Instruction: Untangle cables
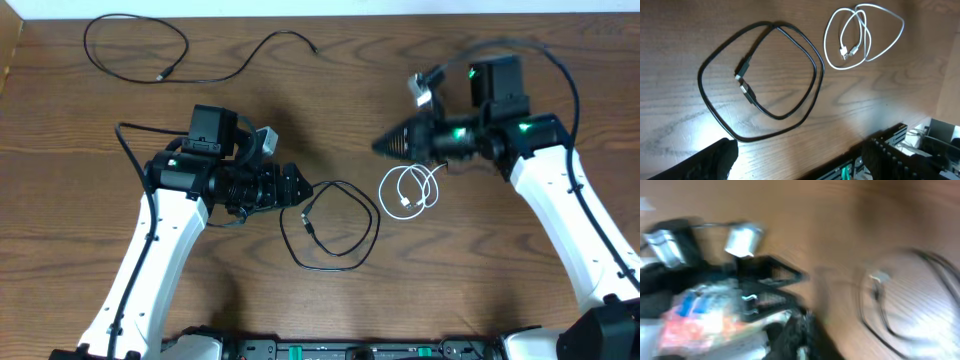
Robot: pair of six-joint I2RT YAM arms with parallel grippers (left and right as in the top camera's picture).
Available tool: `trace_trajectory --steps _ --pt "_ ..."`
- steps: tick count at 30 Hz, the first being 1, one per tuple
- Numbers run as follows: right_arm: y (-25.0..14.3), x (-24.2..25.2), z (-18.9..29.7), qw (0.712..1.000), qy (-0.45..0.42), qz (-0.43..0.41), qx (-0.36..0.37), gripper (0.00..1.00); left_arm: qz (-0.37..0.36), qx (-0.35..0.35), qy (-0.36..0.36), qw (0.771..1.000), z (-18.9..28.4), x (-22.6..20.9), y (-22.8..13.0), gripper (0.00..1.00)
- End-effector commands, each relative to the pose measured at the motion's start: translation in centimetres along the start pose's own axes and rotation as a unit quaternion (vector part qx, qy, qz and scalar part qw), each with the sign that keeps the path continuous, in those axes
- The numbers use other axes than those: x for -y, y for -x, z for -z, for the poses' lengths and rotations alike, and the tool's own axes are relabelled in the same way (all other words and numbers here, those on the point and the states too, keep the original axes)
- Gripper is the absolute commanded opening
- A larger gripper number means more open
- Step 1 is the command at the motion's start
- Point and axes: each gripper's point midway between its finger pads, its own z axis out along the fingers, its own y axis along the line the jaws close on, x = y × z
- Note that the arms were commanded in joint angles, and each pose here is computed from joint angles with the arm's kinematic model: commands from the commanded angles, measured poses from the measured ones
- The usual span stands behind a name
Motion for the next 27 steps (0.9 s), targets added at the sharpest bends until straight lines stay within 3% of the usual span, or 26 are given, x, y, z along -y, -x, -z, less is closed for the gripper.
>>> trace_trajectory --steps 1,2,4,8,12,17,21,27 --pt "-1.4 6.4 0.2 0.978 -0.207 0.003 0.012 0.21 -0.011 -0.001 0.007 1.000 0.0 -0.4 0.0 0.85" --pt "-2.2 7.6 0.2 0.968 -0.251 0.000 0.003 0.29 -0.008 0.001 0.012 1.000 0.0 -0.5 0.0 0.85" --pt "-3.9 9.2 -0.1 0.951 -0.309 0.000 -0.015 0.56 -0.003 0.004 0.017 1.000 0.0 -0.7 0.2 0.85" --pt "-6.3 10.9 -1.3 0.929 -0.368 -0.010 -0.027 0.56 -0.003 0.007 0.018 1.000 0.0 -0.7 0.3 0.85" --pt "-7.8 14.0 -1.6 0.893 -0.450 -0.026 0.001 0.49 -0.003 0.007 0.018 1.000 0.0 -0.7 0.3 0.85" --pt "-9.0 16.4 -4.2 0.894 -0.448 -0.002 -0.001 0.49 -0.003 0.008 0.021 1.000 0.0 -0.8 0.4 0.85" --pt "-9.7 17.5 -6.4 0.903 -0.426 0.010 -0.050 0.51 -0.003 0.009 0.021 1.000 0.0 -0.8 0.4 0.85" --pt "-10.3 20.2 -8.5 0.899 -0.429 -0.003 -0.084 0.45 -0.003 0.008 0.021 1.000 0.0 -0.8 0.4 0.85"
